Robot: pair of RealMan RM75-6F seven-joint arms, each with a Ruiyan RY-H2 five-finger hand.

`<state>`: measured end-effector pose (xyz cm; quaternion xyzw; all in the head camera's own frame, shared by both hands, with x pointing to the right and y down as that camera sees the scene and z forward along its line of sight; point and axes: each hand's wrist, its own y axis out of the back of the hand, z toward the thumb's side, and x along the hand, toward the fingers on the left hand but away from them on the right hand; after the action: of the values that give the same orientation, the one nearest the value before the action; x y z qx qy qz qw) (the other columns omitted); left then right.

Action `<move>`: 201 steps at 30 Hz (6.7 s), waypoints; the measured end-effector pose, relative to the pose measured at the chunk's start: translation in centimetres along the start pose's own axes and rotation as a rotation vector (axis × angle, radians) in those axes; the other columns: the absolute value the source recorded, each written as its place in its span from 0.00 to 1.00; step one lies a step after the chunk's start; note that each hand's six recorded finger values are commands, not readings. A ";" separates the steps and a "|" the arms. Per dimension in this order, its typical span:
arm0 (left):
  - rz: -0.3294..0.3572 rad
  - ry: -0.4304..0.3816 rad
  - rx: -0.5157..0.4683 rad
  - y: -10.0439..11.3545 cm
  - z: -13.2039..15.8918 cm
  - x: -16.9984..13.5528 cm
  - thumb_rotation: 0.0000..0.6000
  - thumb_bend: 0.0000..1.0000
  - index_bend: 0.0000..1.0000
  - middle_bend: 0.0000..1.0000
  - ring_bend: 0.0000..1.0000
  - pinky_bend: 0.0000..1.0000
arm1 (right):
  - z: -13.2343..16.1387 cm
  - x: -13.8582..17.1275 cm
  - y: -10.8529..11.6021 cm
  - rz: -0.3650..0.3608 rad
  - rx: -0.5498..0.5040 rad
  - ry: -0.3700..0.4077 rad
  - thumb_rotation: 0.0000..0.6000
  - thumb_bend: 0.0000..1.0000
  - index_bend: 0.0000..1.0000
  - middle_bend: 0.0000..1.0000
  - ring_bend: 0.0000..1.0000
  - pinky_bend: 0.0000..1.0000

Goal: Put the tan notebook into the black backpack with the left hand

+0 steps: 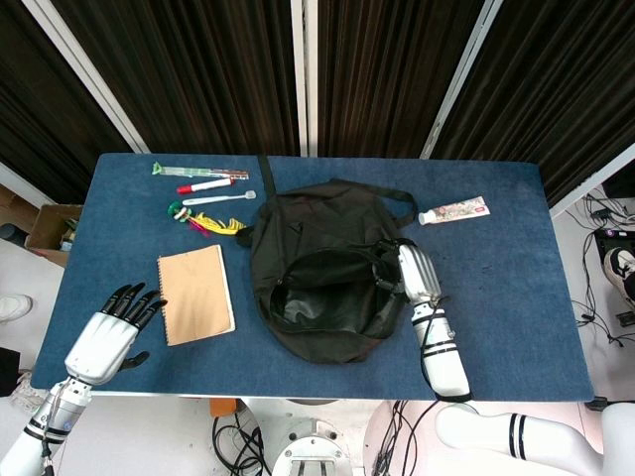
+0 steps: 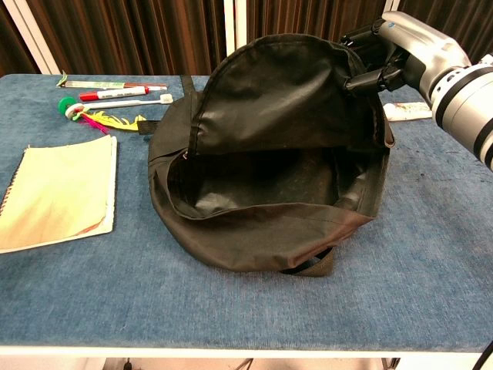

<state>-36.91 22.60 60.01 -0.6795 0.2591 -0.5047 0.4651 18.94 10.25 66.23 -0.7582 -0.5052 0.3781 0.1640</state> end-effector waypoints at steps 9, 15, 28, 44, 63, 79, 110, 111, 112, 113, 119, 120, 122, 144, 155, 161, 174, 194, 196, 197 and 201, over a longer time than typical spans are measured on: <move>-0.032 -0.018 0.026 -1.2 -0.5 1.1 1.00 0.00 0.20 0.14 0.08 0.15 | 0.4 -0.6 0.4 -0.021 0.042 0.007 1.00 0.55 0.72 0.59 0.38 0.31; -0.086 -0.011 0.070 -3.3 -2.1 3.1 1.00 0.12 0.20 0.14 0.08 0.15 | 1.4 -1.1 1.0 -0.035 0.087 0.017 1.00 0.55 0.72 0.59 0.38 0.31; -0.124 0.008 0.145 -7.5 -5.0 7.4 1.00 0.06 0.20 0.13 0.08 0.15 | 2.0 -1.1 0.6 -0.023 0.074 0.011 1.00 0.55 0.72 0.59 0.38 0.29; -0.065 -0.084 0.022 -9.3 -2.0 11.8 1.00 0.00 0.20 0.13 0.08 0.15 | 1.5 -1.4 0.7 -0.025 0.077 -0.005 1.00 0.55 0.72 0.59 0.38 0.27; 0.079 -0.049 -0.326 -10.4 -0.2 15.5 1.00 0.18 0.27 0.18 0.11 0.15 | 1.2 -1.6 1.0 -0.036 0.065 -0.007 1.00 0.58 0.72 0.59 0.38 0.26; 0.133 -0.095 -0.271 -9.5 1.8 17.8 1.00 0.37 0.50 0.24 0.13 0.15 | 0.8 -1.6 2.0 -0.055 0.049 -0.011 1.00 0.58 0.72 0.59 0.38 0.25; 0.443 -0.181 -0.103 -4.5 0.6 10.0 1.00 0.40 0.73 0.68 0.53 0.39 | 2.1 -2.5 1.9 -0.052 0.023 0.011 1.00 0.58 0.72 0.59 0.38 0.24; 0.468 -0.194 -0.092 -4.0 0.7 9.6 1.00 0.40 0.73 0.68 0.53 0.40 | 2.3 -2.6 1.9 -0.052 0.018 0.013 1.00 0.58 0.72 0.59 0.38 0.24; 0.488 -0.206 -0.083 -3.7 0.8 9.4 1.00 0.40 0.73 0.68 0.54 0.42 | 2.6 -2.7 1.9 -0.052 0.012 0.017 1.00 0.58 0.72 0.59 0.38 0.24; 0.507 -0.219 -0.075 -3.3 1.0 9.2 1.00 0.40 0.73 0.69 0.54 0.43 | 2.8 -2.8 1.9 -0.053 0.008 0.019 1.00 0.58 0.72 0.59 0.38 0.24; 0.643 -0.358 -0.022 -0.7 3.6 8.5 1.00 0.40 0.73 0.69 0.54 0.43 | 3.7 -3.5 2.1 -0.068 -0.025 0.017 1.00 0.58 0.72 0.59 0.38 0.24; 0.667 -0.392 -0.015 -0.3 4.3 8.7 1.00 0.40 0.73 0.69 0.54 0.43 | 3.9 -3.7 2.1 -0.068 -0.032 0.016 1.00 0.58 0.72 0.59 0.38 0.24; 0.696 -0.445 -0.006 0.3 5.5 9.0 1.00 0.40 0.73 0.69 0.54 0.43 | 4.4 -3.9 2.2 -0.071 -0.043 0.018 1.00 0.58 0.72 0.59 0.38 0.24; 0.849 -0.839 0.013 2.9 19.2 12.9 1.00 0.39 0.73 0.69 0.54 0.45 | 6.6 -4.9 2.4 -0.074 -0.130 0.035 1.00 0.58 0.72 0.59 0.38 0.24; 0.781 -0.831 0.076 2.1 22.3 16.6 1.00 0.39 0.73 0.69 0.54 0.45 | 7.6 -4.6 2.7 -0.061 -0.167 0.057 1.00 0.58 0.72 0.59 0.38 0.24; 0.749 -0.833 0.116 1.7 23.7 18.2 1.00 0.39 0.73 0.69 0.54 0.45 | 8.5 -4.5 2.5 -0.051 -0.190 0.072 1.00 0.58 0.72 0.59 0.38 0.24; 0.585 -0.708 0.255 -0.8 24.2 22.6 1.00 0.39 0.72 0.69 0.54 0.44 | 9.6 -3.8 2.0 -0.032 -0.219 0.089 1.00 0.58 0.72 0.59 0.38 0.24; 0.390 -0.439 0.404 -4.3 19.0 26.0 1.00 0.39 0.70 0.69 0.54 0.46 | 10.0 -3.4 0.6 -0.001 -0.217 0.092 1.00 0.58 0.72 0.59 0.38 0.24; 0.361 -0.415 0.408 -4.8 18.2 26.0 1.00 0.33 0.65 0.66 0.54 0.45 | 10.1 -3.5 0.4 -0.003 -0.213 0.091 1.00 0.58 0.72 0.58 0.38 0.24; 0.353 -0.405 0.402 -5.0 17.9 25.9 1.00 0.27 0.59 0.62 0.52 0.45 | 10.1 -3.6 0.3 -0.004 -0.211 0.088 1.00 0.58 0.72 0.58 0.38 0.24; 0.352 -0.363 0.318 -5.1 17.1 25.3 1.00 0.03 0.32 0.40 0.38 0.44 | 9.8 -3.9 0.1 -0.015 -0.203 0.075 1.00 0.58 0.72 0.58 0.38 0.23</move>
<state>-12.60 10.36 74.83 -0.6220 0.2031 -0.3207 0.6849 10.95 5.41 61.28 -0.7807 -0.5401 0.2951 0.1080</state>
